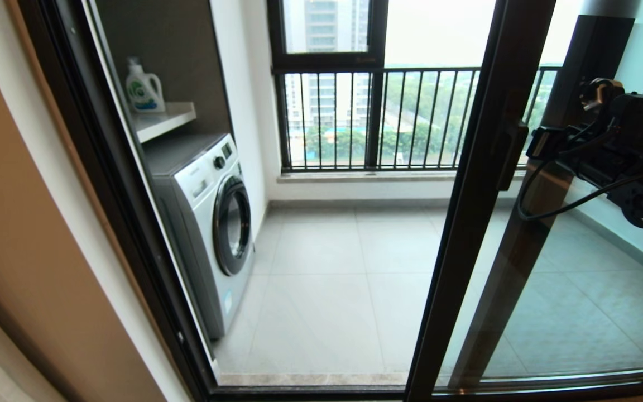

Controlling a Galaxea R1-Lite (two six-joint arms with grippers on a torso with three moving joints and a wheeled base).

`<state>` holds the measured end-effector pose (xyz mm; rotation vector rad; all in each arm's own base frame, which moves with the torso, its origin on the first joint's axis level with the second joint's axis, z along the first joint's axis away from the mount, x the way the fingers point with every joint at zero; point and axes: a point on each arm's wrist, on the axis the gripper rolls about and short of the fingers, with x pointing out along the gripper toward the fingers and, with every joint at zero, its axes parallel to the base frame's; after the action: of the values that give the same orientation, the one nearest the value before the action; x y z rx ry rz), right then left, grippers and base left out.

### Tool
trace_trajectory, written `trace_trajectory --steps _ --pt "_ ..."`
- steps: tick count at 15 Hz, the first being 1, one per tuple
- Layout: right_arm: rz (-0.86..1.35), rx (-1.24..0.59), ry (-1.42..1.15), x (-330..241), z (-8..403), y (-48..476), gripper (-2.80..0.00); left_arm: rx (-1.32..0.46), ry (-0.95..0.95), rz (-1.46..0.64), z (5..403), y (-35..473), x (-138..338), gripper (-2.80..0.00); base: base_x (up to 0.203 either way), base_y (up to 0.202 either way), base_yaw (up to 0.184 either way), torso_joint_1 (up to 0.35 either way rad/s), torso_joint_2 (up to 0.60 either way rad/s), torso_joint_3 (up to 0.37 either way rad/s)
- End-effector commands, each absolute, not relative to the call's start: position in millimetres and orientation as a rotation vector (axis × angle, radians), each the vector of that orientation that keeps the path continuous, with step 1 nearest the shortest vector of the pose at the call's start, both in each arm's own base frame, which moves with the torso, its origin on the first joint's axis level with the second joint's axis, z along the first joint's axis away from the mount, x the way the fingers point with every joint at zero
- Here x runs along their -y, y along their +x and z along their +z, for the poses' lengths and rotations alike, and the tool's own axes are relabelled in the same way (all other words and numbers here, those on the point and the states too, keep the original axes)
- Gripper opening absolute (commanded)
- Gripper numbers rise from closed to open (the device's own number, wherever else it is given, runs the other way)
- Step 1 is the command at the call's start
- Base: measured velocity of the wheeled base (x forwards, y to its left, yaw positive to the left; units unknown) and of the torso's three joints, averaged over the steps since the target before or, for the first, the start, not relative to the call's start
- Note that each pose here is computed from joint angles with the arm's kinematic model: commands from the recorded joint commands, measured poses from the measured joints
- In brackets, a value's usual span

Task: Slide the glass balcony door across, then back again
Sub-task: Close the slid door

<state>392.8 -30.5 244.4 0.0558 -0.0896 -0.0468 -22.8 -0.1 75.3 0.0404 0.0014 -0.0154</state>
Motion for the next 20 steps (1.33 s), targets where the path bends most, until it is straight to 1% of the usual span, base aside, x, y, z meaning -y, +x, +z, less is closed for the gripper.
trace_trajectory --steps 1,4,20 --pt "-0.015 0.089 0.058 17.6 242.9 396.4 -2.8 -0.003 0.041 -0.015 75.4 -22.7 0.1 -2.8 0.0 0.0 0.0 0.0 0.0 0.0" --pt "0.024 0.085 0.06 0.3 242.1 397.3 -2.8 -0.003 0.04 -0.015 75.4 -22.7 0.1 -2.8 0.0 0.0 0.0 0.0 0.0 0.0" --pt "0.056 0.089 0.066 -36.4 240.7 403.7 -2.8 -0.003 0.041 -0.015 75.4 -22.7 0.1 -2.8 0.0 0.0 0.0 0.0 0.0 0.0"
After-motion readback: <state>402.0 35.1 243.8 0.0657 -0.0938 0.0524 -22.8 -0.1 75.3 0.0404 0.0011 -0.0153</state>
